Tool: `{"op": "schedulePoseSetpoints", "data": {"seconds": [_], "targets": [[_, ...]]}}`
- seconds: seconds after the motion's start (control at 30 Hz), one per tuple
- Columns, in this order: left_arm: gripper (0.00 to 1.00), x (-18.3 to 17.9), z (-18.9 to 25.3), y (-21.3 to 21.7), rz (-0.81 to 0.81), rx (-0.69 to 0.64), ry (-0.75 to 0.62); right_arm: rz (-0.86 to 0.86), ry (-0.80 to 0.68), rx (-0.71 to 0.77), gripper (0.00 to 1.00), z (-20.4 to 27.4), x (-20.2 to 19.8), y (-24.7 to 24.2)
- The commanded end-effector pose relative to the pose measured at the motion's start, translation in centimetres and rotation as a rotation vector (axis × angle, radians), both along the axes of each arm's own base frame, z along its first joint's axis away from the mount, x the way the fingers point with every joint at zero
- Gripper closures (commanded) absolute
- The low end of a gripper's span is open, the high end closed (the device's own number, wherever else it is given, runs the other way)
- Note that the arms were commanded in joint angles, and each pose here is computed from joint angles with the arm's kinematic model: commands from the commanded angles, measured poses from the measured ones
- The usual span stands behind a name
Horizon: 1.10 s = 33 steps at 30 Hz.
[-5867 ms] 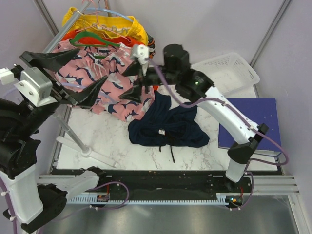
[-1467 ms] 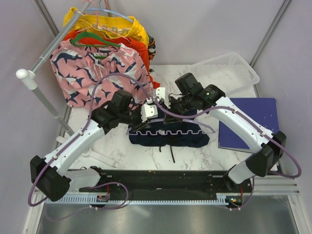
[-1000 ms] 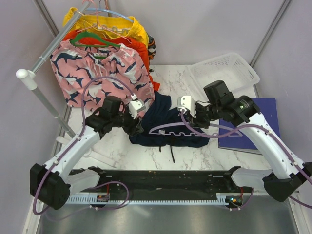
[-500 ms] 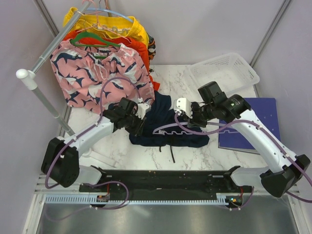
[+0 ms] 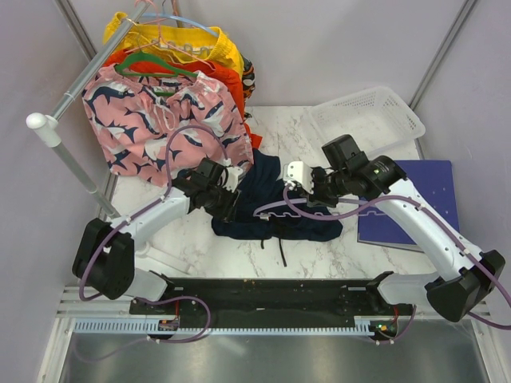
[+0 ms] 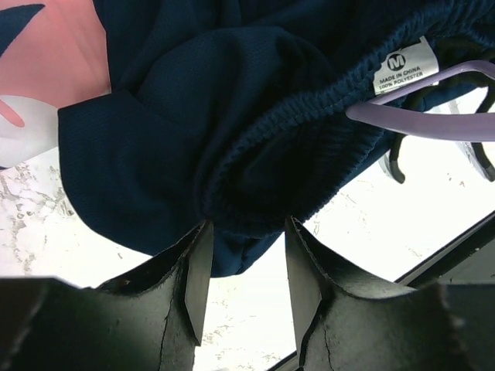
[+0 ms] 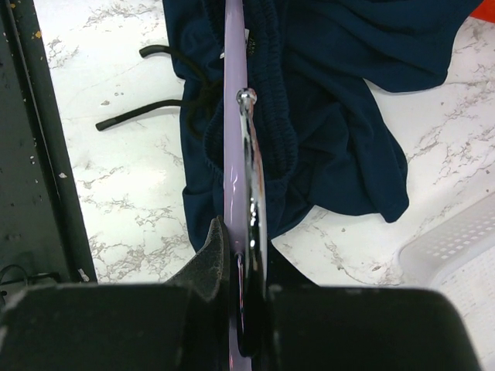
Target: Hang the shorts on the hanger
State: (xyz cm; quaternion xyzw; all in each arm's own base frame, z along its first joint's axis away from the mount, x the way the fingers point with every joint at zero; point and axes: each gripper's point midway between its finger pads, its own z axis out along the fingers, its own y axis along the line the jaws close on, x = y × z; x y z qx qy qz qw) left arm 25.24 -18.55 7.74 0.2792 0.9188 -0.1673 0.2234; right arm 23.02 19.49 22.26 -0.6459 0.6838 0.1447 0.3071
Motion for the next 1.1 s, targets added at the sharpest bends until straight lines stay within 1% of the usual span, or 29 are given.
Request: {"op": "schedulePoseSetpoints", "data": {"seconds": [0.0,0.1,0.3,0.43,0.53,0.63,0.73,0.77,0.83,0.87,0.9,0.93,0.97,1.03,1.07], "targets": [[0.49,0.5,-0.1,-0.8,0.042,-0.023,0.039,0.014,-0.039,0.01,1.0,0.2,0.6,0.3],[0.48,1.4,-0.2,0.0,0.083,-0.002,0.037,0.014,-0.046,0.008,1.0,0.4,0.5,0.2],[0.51,1.7,2.6,-0.2,0.074,-0.037,-0.047,0.021,-0.042,-0.003,1.0,0.0,0.7,0.2],[0.49,0.2,1.6,-0.3,0.055,-0.036,0.018,0.03,-0.051,-0.006,1.0,0.1,0.9,0.3],[0.54,-0.1,0.6,-0.6,0.059,-0.038,0.058,0.028,-0.055,-0.003,1.0,0.3,0.9,0.3],[0.59,0.3,0.2,-1.0,0.062,-0.042,0.067,0.026,-0.058,-0.002,1.0,0.4,0.7,0.2],[0.64,1.0,0.5,-1.4,0.062,-0.053,0.051,0.017,-0.062,-0.006,1.0,0.5,0.8,0.0],[0.67,1.1,0.5,-1.4,0.062,-0.051,0.048,0.015,-0.062,-0.013,1.0,0.3,0.8,-0.2],[0.69,1.3,0.2,-1.2,0.069,-0.037,0.044,0.005,-0.067,-0.033,1.0,0.0,1.0,-0.5],[0.65,1.5,0.1,-0.8,0.077,-0.019,0.03,0.005,-0.066,-0.041,1.0,-0.2,1.0,-0.7],[0.59,1.3,-0.1,-0.5,0.08,-0.011,0.033,-0.002,-0.072,-0.057,1.0,-0.5,1.1,-0.9],[0.52,1.3,-0.1,-0.2,0.087,-0.013,0.031,-0.003,-0.073,-0.069,1.0,-0.8,1.2,-1.1],[0.41,1.4,0.1,0.3,0.103,-0.022,0.03,-0.004,-0.075,-0.073,1.0,-0.8,1.2,-1.1],[0.32,0.7,-0.1,0.3,0.093,-0.075,0.08,-0.005,-0.072,-0.083,1.0,-1.2,1.2,-1.3],[0.27,0.4,0.3,-0.2,0.079,-0.15,0.121,-0.003,-0.071,-0.083,1.0,-1.3,1.2,-1.3]]}}
